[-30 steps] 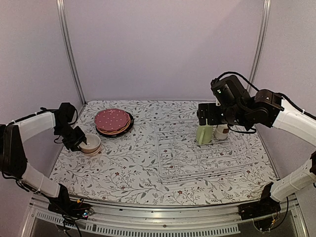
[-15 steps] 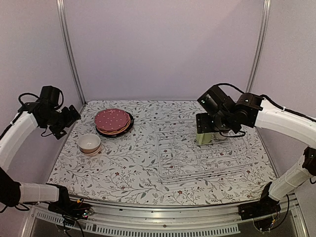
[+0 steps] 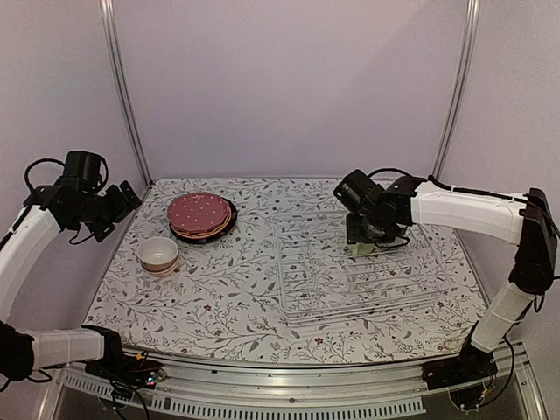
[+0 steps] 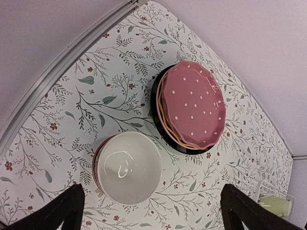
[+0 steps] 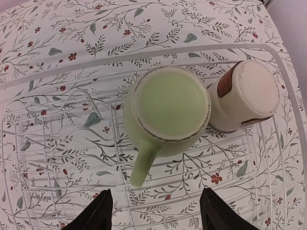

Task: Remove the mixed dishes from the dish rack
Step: Grab the cup from the dish rack.

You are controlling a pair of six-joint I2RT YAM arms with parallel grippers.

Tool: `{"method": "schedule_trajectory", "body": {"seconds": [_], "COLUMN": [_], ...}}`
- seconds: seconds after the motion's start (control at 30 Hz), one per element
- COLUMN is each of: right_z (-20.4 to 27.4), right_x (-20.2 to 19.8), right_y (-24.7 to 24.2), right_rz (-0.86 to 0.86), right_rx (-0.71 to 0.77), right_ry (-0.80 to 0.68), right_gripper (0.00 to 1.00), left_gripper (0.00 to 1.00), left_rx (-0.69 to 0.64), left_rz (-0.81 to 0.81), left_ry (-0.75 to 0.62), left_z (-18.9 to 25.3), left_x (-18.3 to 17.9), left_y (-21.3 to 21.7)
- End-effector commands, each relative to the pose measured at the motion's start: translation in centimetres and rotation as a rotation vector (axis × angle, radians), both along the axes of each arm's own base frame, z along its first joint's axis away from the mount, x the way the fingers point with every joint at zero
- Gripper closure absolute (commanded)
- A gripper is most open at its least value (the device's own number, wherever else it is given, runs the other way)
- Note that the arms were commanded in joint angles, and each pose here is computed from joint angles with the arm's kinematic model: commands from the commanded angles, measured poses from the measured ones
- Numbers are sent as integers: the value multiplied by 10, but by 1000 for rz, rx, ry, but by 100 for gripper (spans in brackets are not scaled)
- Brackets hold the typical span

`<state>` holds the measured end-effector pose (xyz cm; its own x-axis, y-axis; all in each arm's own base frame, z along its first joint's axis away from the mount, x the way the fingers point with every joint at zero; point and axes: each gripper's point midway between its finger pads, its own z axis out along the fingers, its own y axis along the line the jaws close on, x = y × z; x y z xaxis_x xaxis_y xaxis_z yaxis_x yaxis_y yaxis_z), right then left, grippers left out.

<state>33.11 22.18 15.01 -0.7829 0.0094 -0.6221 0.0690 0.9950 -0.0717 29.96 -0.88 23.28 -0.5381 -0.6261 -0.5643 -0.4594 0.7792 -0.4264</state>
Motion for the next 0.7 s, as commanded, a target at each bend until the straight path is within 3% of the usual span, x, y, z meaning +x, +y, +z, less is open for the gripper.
{"method": "schedule_trajectory", "body": {"seconds": [0.0,0.43,0.67], "right_z": [-18,-43,-64], "right_x": [14,32,33], "right_y": [10,16,-1], "right_rz": [-36,-98,-143], "right_rx": [30,5,-32], "right_ry": [-1,2,37], "right_gripper": [37,34,42], "left_gripper": [0,1,0], "left_rx": [15,6,-3], "left_rz": [-15,13,20], "left_ry": [-9,-13,-25], "left_z": [-1,-3,-1], "left_x": [-1,-3,-3], "left_y": [-2,1,0]}}
